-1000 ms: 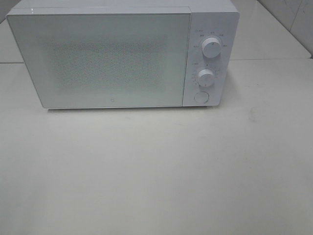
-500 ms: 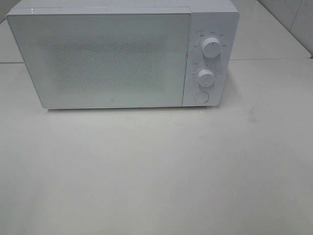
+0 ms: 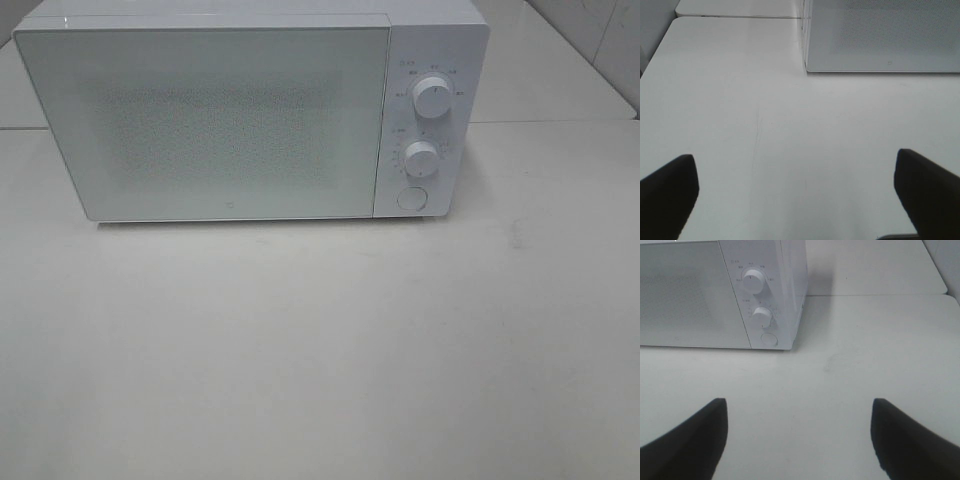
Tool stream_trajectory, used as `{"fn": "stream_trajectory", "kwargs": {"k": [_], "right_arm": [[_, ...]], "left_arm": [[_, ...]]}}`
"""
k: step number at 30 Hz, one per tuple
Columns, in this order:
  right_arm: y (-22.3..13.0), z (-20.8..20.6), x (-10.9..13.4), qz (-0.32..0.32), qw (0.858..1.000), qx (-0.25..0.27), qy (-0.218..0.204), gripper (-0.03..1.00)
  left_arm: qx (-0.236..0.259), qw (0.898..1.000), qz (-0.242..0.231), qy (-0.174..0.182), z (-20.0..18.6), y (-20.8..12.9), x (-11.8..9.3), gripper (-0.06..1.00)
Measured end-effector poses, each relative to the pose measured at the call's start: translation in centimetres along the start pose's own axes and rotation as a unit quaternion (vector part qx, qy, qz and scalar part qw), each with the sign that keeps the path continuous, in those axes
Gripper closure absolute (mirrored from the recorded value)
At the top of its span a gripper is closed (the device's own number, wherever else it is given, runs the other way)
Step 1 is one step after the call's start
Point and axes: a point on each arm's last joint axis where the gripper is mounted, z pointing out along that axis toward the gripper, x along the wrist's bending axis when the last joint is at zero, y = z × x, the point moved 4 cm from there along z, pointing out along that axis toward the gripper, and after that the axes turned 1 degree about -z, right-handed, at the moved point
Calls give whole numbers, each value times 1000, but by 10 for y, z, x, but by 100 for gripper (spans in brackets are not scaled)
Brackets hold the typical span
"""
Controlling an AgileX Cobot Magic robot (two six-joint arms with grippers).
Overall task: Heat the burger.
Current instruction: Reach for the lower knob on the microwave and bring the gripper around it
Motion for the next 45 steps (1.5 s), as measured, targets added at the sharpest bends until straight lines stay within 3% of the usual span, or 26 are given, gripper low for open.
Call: {"fn": "stream_trajectory", "kwargs": {"k": [26,36,45], "right_arm": [[60,115,5,0,1000,-27,2,21],[47,156,4,0,999,-46,4,21],[34,190,1,7,994,-113,3,21]], "left_arm": [[0,1000,0,0,0,0,0,-4],[0,1000,0,0,0,0,0,-4],[0,1000,0,0,0,0,0,-4]]}}
